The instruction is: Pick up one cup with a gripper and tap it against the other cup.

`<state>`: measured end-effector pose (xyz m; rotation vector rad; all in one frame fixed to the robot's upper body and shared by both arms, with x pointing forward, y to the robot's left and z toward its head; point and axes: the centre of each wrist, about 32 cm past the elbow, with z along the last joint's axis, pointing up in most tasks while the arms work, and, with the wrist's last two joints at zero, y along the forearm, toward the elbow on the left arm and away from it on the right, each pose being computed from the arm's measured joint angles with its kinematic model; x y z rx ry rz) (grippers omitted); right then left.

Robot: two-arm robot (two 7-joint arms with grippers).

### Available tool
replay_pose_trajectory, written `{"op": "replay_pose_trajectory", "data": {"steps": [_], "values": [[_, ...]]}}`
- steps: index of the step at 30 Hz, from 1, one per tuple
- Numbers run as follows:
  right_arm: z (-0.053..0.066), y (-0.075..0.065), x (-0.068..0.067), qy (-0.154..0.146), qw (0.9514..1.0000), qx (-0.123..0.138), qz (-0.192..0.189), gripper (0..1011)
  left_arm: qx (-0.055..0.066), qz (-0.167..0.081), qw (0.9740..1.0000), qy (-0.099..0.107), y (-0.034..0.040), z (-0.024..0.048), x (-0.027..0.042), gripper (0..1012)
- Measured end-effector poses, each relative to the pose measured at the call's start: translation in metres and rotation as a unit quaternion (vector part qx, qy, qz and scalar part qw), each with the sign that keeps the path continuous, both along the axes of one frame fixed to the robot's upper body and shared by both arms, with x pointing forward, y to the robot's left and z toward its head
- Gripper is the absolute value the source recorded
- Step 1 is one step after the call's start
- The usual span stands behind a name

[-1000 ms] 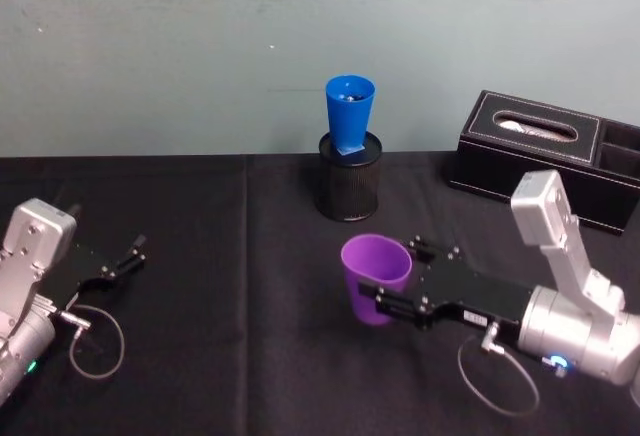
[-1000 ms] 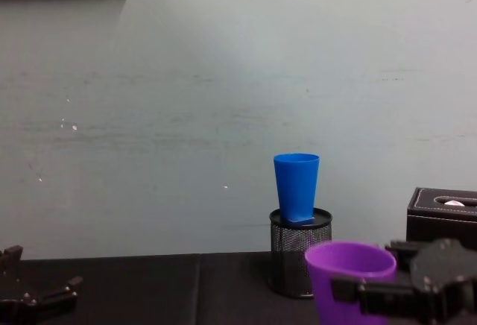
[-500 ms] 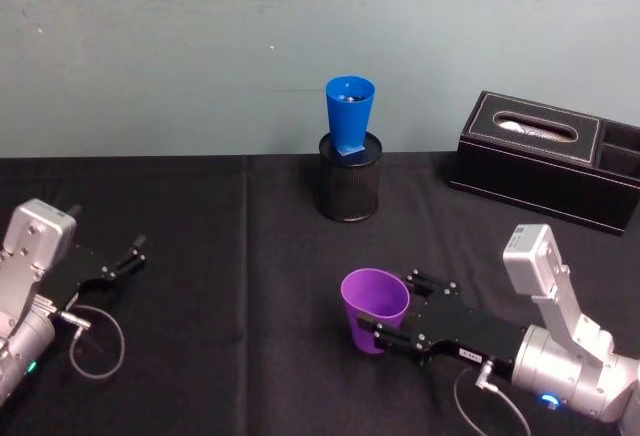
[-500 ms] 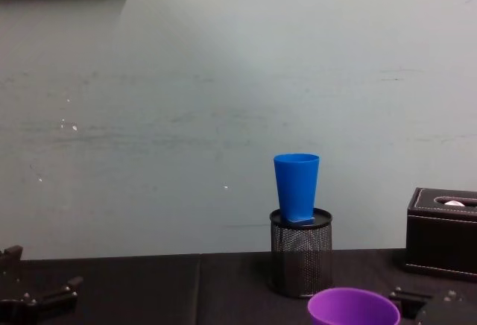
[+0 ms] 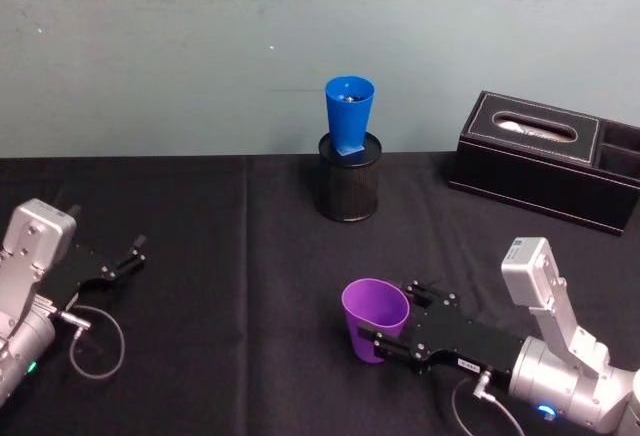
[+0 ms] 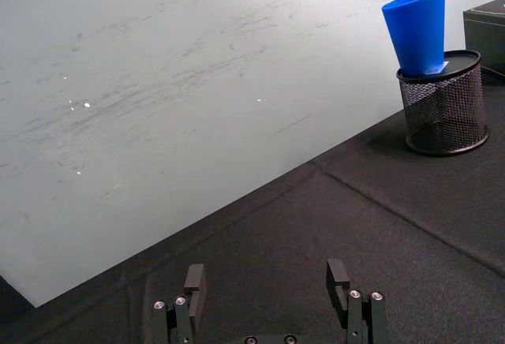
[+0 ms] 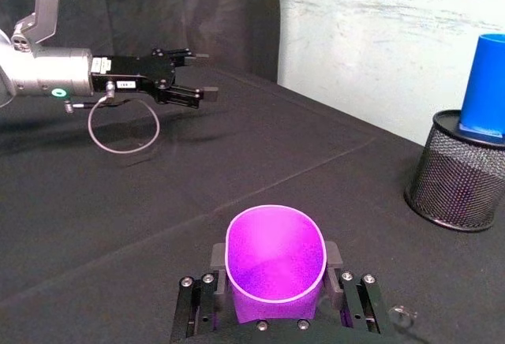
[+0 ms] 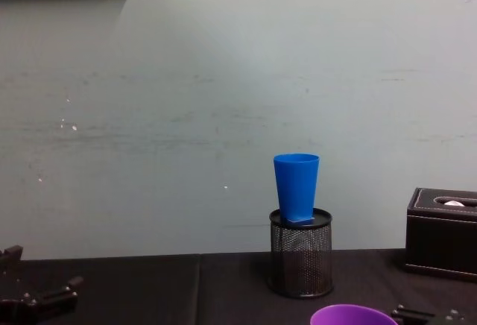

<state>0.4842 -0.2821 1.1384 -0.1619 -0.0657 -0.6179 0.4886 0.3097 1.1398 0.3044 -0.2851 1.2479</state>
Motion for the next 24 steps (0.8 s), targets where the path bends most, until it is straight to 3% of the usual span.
{"op": "replay_pose_trajectory", "data": {"steps": [24], "values": [[-0.011, -0.002, 0.002, 0.016, 0.9998, 0.008, -0.002, 707, 0.0, 0.0, 1.0, 0.0, 0.0, 0.0, 0.0, 1000]]}}
